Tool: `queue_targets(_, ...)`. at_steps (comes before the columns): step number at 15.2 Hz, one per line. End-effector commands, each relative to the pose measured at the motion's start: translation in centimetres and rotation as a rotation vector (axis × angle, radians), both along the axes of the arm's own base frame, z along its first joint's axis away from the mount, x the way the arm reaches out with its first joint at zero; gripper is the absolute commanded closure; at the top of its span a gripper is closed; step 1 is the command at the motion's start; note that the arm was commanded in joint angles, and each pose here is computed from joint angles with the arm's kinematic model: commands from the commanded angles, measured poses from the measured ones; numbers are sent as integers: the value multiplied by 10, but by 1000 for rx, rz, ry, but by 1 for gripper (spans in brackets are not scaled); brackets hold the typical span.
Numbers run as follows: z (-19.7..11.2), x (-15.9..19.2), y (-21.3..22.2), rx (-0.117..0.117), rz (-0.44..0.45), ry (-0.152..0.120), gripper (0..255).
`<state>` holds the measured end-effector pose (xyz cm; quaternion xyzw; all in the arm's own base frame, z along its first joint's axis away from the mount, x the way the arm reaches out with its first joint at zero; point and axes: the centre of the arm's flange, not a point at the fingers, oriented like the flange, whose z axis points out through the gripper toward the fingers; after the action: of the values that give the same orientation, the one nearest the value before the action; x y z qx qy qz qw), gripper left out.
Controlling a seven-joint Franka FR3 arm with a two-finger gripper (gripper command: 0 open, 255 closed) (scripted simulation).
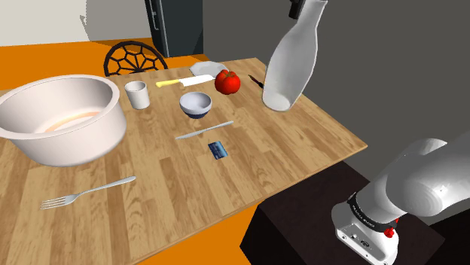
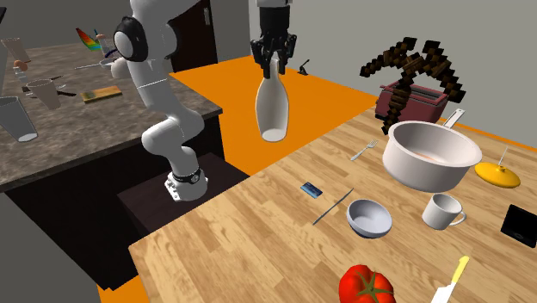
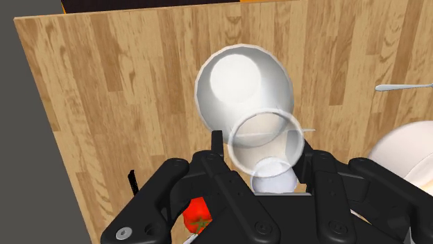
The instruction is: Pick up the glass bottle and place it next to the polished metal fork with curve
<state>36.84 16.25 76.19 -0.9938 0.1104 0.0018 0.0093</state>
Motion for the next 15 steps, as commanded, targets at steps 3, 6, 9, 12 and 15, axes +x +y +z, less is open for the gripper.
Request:
queue_targets(3, -24, 6, 48, 1, -1, -1, 255)
queue_targets(6, -43, 13, 82, 1, -1, -1, 255)
queue_targets(9, -61, 20, 116, 1, -1, -1, 255)
queue_targets(12, -80, 27, 151, 1, -1, -1, 255)
queue_targets(15, -99, 34, 185, 1, -1, -1, 255)
